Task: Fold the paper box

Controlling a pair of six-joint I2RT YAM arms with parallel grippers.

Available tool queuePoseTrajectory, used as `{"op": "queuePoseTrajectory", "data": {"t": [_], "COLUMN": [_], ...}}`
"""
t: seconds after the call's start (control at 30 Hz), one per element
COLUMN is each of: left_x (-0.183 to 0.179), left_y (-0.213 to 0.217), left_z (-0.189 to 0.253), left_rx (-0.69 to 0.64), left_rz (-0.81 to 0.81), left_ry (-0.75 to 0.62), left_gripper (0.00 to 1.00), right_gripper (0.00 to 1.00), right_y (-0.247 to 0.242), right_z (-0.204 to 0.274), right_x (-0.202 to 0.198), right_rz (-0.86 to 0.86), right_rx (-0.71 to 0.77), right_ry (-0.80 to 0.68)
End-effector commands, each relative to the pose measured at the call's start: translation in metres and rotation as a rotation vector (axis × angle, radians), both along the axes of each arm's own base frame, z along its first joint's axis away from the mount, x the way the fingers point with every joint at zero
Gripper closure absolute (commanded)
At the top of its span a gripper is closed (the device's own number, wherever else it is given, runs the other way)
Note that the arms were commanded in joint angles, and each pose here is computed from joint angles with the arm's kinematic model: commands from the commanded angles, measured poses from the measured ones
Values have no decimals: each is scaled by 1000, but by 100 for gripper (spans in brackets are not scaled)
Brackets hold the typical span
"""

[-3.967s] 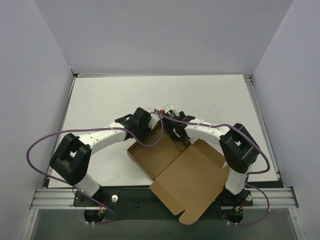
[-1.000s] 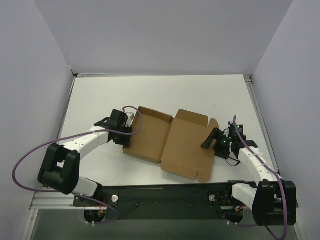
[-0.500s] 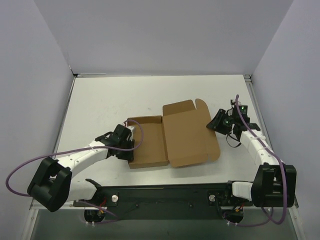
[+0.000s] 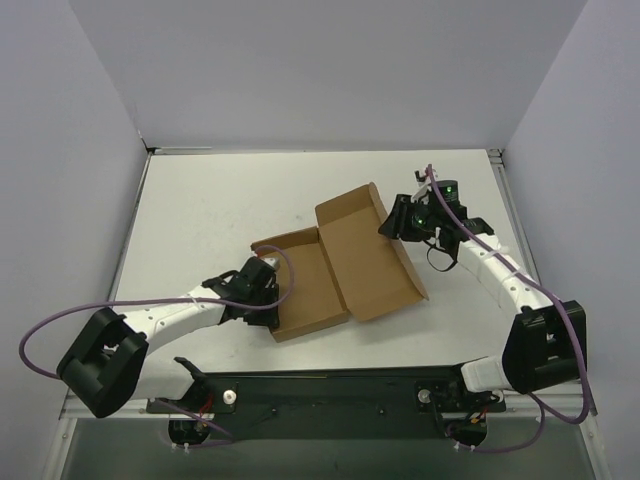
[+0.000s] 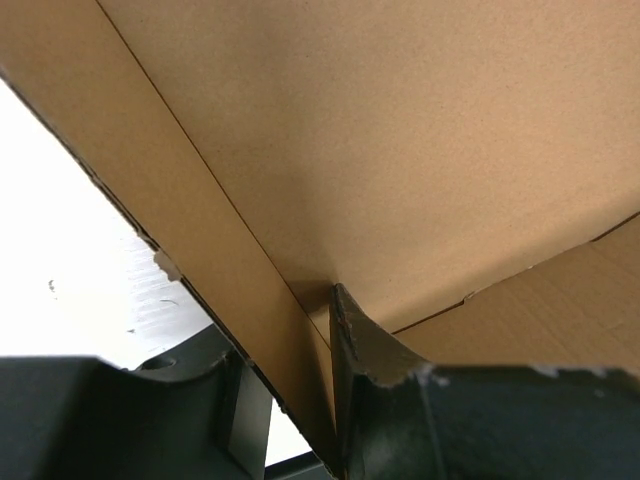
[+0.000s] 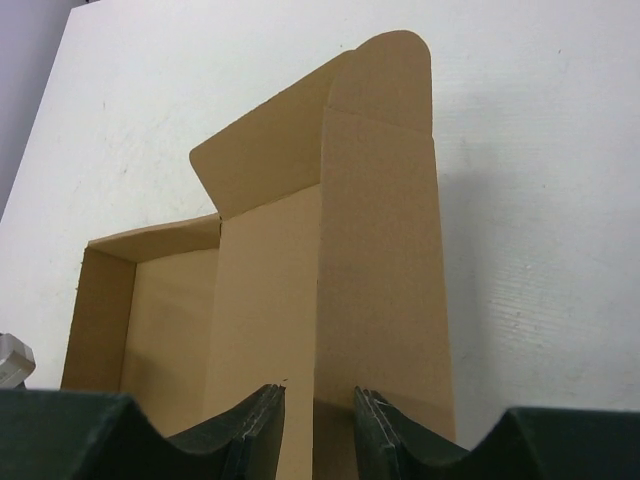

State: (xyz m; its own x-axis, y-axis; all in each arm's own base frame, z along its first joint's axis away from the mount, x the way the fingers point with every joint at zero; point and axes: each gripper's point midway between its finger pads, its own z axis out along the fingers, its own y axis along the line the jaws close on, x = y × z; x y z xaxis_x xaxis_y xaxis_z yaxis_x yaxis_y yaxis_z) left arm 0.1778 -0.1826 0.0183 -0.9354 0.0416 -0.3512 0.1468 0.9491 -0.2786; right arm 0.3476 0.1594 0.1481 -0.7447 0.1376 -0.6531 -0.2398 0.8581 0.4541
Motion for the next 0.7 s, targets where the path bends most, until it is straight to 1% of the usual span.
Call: {"op": "queuePoseTrajectory", "data": {"t": [0.0, 0.3, 0.43, 0.57, 0.67], "left_x": [26, 29, 32, 35, 37], "left_y": [-56, -64, -71, -78, -85], "left_z": [37, 42, 46, 47, 49], "left_rx": [-221, -237, -255, -271, -284], "left_rz": [-59, -49, -41, -30, -31], "left_ry": [-128, -151, -164, -171, -177], "left_gripper": [66, 66, 66, 65, 65], "right_gripper": [66, 70, 71, 71, 71], "right_y": [17, 31, 47, 75, 94], "right_z": [24, 50, 65, 76, 75], "right_x": [-20, -33, -42, -62, -76], "right_rz": [86, 132, 163, 235, 280], "right_rx": [3, 25, 37, 54, 73], "right_ry": [-10, -56, -89, -110, -91]}}
